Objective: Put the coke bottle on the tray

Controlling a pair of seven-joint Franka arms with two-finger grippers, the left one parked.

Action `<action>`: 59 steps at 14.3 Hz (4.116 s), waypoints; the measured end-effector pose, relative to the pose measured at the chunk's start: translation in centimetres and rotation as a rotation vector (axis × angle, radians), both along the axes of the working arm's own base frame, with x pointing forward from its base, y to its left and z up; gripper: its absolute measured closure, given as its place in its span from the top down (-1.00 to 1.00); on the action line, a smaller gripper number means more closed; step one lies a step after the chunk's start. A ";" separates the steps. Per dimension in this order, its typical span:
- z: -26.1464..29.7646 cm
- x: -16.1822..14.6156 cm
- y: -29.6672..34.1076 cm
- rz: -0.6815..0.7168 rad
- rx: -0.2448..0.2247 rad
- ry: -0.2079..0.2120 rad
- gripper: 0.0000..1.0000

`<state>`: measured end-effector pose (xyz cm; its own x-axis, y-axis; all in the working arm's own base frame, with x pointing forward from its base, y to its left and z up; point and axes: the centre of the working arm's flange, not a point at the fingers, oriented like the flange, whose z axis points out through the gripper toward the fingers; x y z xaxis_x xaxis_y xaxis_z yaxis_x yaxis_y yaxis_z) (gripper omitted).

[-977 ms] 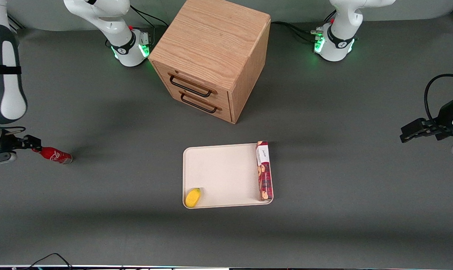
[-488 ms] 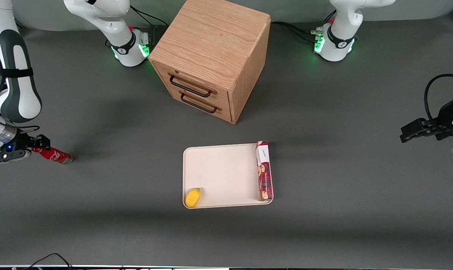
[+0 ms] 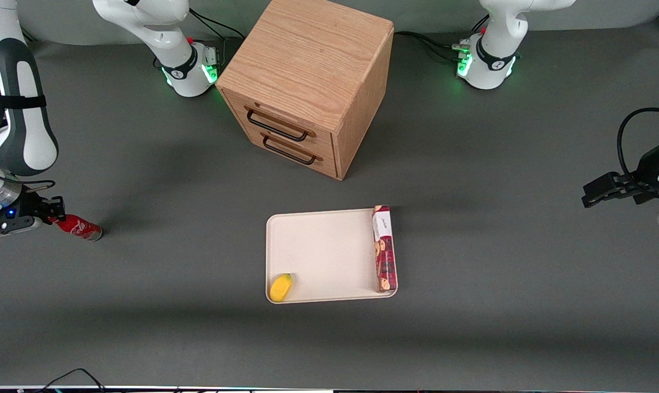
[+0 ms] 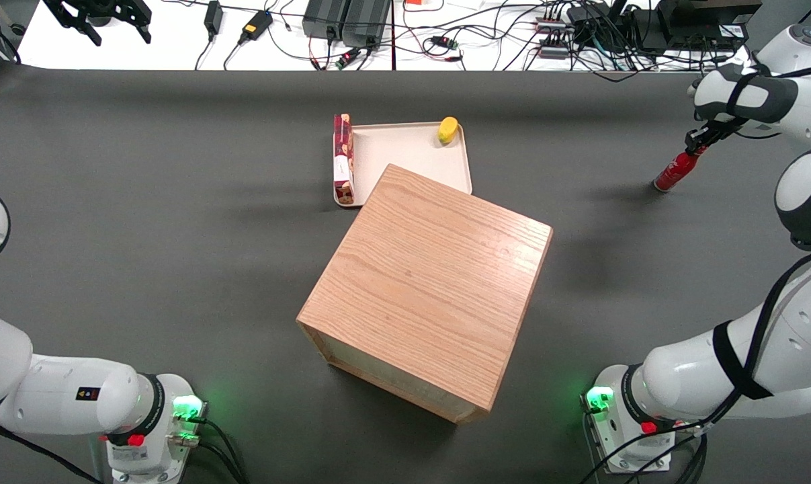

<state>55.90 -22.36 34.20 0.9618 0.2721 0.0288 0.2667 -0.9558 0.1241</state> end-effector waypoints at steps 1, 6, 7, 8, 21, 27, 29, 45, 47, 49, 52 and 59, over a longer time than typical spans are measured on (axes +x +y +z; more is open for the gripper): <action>1.5 0.2 0.3 0.003 0.009 0.007 -0.36; 20.8 2.8 6.2 0.070 0.073 0.049 -0.36; 23.7 3.1 9.0 0.077 0.081 0.051 -0.36; 26.3 3.3 12.4 0.076 0.091 0.049 -0.36; 14.2 3.9 55.0 -0.475 0.080 0.023 -0.36; 2.8 5.1 60.2 -0.561 0.074 -0.008 -0.36; 1.2 4.9 60.7 -0.579 0.066 -0.025 -0.36; 16.3 2.4 57.6 -0.446 -0.032 -0.103 0.81; 22.8 -0.2 54.2 -0.378 -0.075 -0.045 0.88; 28.5 -1.6 48.1 -0.338 -0.068 0.009 0.91; 32.4 -2.1 36.2 -0.303 -0.014 0.069 1.00; 27.2 -1.2 24.7 -0.320 0.056 0.160 1.00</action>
